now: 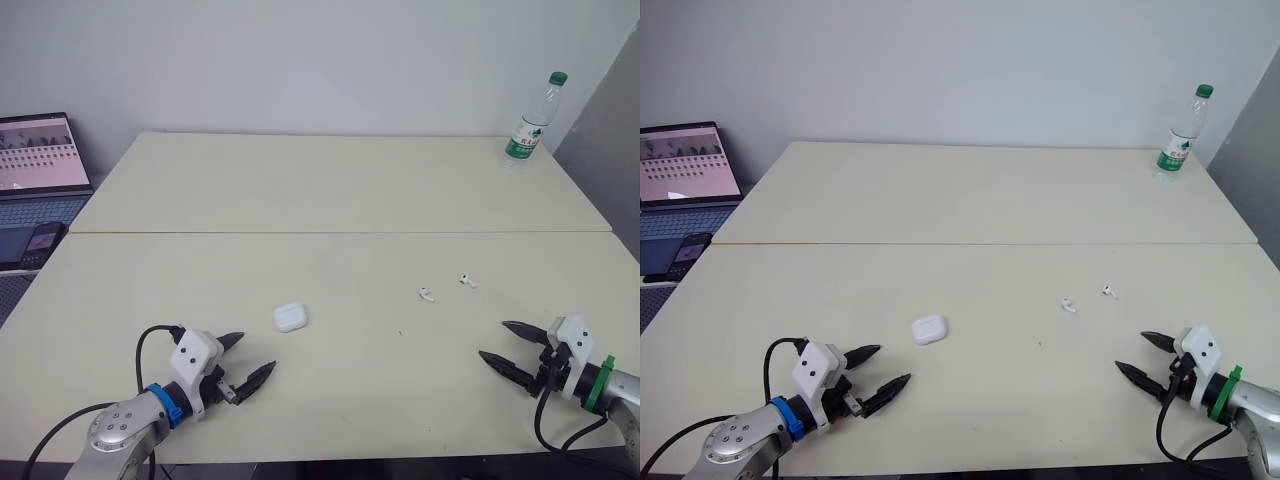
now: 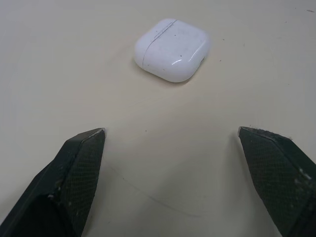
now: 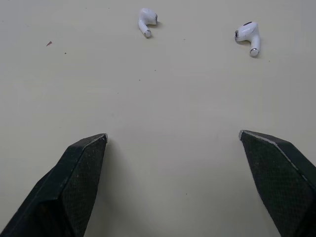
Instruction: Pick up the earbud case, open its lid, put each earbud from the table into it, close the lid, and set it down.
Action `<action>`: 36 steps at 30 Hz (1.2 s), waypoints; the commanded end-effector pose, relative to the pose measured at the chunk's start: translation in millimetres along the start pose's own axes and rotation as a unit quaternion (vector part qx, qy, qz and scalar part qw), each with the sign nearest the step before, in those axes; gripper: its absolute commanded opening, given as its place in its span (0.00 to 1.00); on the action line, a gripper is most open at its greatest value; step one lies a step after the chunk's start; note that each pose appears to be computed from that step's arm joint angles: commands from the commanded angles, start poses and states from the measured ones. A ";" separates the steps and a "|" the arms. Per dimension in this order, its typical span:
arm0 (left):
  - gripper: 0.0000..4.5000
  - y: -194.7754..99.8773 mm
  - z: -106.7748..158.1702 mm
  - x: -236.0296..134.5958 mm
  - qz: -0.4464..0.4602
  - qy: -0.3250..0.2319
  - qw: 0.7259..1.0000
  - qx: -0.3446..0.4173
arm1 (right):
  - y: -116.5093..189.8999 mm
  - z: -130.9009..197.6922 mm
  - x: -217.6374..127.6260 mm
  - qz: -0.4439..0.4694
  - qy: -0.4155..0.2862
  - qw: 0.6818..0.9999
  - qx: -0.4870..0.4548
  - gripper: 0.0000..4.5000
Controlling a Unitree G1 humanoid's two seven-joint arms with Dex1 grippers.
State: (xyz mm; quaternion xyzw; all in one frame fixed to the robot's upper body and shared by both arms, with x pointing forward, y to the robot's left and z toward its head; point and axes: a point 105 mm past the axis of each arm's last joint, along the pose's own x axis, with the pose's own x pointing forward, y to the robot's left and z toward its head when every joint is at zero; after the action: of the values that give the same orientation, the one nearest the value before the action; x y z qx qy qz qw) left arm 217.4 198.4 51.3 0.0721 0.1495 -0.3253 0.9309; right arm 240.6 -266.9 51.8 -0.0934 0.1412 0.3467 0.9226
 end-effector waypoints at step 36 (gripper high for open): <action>1.00 -27.9 28.8 50.9 0.005 -0.060 0.997 -0.041 | 6.8 9.9 -12.8 -0.008 -0.011 1.000 -0.015 1.00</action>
State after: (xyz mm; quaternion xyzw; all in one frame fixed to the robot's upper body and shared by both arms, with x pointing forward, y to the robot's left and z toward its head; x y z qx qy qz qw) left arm 244.1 146.3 57.0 0.0183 0.1148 -0.3038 0.9456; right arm 226.1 -264.6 50.4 -0.0965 0.1480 0.3484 0.9206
